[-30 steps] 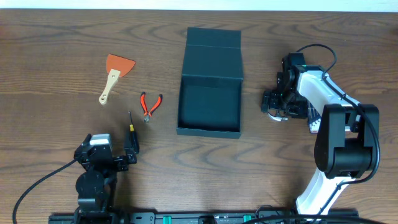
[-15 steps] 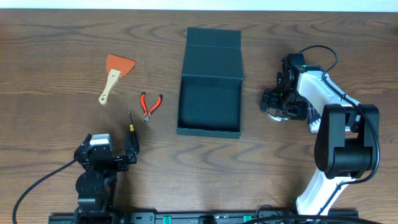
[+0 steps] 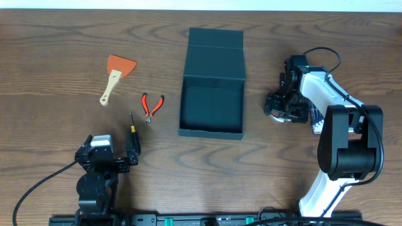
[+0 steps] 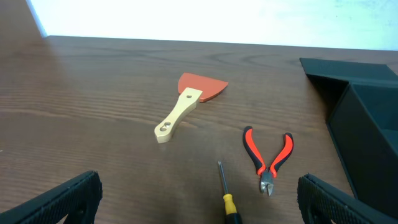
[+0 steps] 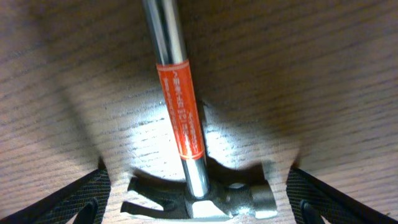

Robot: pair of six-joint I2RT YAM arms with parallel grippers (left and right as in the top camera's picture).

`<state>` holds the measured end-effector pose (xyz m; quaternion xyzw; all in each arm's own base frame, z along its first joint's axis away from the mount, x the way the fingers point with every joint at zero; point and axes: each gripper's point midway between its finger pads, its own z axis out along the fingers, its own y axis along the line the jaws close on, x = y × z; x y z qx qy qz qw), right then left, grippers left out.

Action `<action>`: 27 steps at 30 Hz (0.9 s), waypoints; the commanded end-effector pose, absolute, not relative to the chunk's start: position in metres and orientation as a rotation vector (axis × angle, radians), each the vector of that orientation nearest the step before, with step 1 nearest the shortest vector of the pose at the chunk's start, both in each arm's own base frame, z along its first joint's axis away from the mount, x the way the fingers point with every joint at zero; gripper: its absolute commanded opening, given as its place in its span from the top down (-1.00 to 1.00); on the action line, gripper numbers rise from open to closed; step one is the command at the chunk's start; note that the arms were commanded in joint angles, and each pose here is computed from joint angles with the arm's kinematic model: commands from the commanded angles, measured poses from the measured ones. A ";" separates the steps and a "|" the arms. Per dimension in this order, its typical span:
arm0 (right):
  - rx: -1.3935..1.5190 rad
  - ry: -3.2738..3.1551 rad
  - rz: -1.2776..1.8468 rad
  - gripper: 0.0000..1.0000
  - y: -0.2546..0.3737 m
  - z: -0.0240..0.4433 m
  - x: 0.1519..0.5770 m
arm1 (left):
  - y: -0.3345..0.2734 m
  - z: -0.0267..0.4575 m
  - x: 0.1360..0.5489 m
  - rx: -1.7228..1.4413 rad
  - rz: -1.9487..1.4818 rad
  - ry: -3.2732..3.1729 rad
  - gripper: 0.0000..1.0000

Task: Pack container
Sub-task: 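Close the right gripper on the hammer head near the handle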

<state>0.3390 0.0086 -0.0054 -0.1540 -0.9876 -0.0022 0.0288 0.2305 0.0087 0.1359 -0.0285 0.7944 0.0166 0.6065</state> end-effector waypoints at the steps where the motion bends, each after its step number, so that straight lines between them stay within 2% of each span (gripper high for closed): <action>1: -0.478 -3.006 0.054 -0.68 0.004 -0.015 0.327 | 0.010 0.127 0.229 -0.056 0.053 1.863 -0.97; 2: -0.478 -3.005 0.054 -0.60 0.004 -0.015 0.327 | 0.010 0.127 0.229 -0.056 0.053 1.863 -0.97; 11: -0.478 -3.004 0.055 -0.53 0.004 -0.015 0.326 | 0.010 0.127 0.229 -0.056 0.053 1.863 -0.97; 27: -0.478 -3.004 0.055 -0.60 0.004 -0.015 0.326 | 0.010 0.127 0.229 -0.056 0.053 1.863 -0.97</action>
